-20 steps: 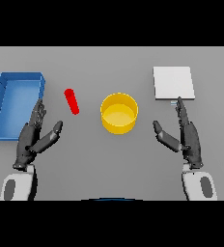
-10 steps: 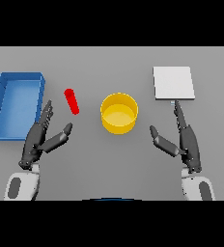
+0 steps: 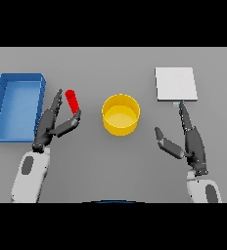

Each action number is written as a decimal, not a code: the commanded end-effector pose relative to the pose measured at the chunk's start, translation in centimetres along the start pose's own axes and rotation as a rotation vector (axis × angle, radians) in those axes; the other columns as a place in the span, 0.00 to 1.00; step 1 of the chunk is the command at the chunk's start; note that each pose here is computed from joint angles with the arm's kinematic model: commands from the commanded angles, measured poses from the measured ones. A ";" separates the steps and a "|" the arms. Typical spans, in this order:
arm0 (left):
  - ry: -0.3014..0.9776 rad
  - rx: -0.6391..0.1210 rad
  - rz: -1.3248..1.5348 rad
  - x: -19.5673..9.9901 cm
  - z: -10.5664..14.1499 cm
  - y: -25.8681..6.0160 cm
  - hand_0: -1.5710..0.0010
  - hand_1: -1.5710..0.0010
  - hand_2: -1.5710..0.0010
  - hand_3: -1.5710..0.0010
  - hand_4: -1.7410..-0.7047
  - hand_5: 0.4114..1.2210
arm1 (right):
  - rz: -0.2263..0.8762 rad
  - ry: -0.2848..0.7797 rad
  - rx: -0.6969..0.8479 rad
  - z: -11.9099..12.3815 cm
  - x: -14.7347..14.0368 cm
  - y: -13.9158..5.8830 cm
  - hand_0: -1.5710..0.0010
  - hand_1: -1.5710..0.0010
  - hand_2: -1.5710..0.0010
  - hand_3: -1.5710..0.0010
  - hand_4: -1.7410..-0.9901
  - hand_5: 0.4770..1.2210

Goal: Pick up the red beaker and tilt it to pour out 1 green nut into yellow bowl. Pick up the yellow bowl and place it on the metallic measuring scale.

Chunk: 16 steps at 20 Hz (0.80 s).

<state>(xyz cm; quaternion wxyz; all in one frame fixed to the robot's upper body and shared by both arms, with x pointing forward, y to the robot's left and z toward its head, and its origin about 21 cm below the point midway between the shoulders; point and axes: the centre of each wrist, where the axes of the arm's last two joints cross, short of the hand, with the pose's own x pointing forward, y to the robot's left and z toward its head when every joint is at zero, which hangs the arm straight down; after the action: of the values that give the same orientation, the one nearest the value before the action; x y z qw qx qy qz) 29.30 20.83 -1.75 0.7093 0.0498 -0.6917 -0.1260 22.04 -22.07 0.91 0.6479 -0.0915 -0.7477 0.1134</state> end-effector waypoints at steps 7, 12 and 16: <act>0.011 -0.029 -0.009 0.0 -2.9 -0.5 1.00 1.00 1.00 1.00 0.43 0.34 | -0.004 0.009 -0.005 -0.2 0.1 0.2 1.00 1.00 1.00 1.00 0.63 0.22; 0.024 -0.026 -0.027 0.4 -4.9 -1.1 1.00 1.00 1.00 1.00 0.44 0.34 | -0.014 0.017 -0.001 -0.1 -0.5 0.1 1.00 1.00 1.00 1.00 0.63 0.22; 0.009 -0.043 -0.002 0.5 -5.7 -1.1 1.00 1.00 1.00 1.00 0.42 0.34 | -0.009 0.013 -0.009 -0.2 -0.2 0.1 1.00 1.00 1.00 1.00 0.63 0.22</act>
<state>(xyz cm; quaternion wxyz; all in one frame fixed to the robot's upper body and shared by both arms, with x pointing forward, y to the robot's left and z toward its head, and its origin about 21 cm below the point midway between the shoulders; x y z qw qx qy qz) 34.85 19.07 -1.73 0.7134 0.0358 -0.6854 -0.1413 22.32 -21.98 0.72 0.6527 -0.0919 -0.7444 0.1068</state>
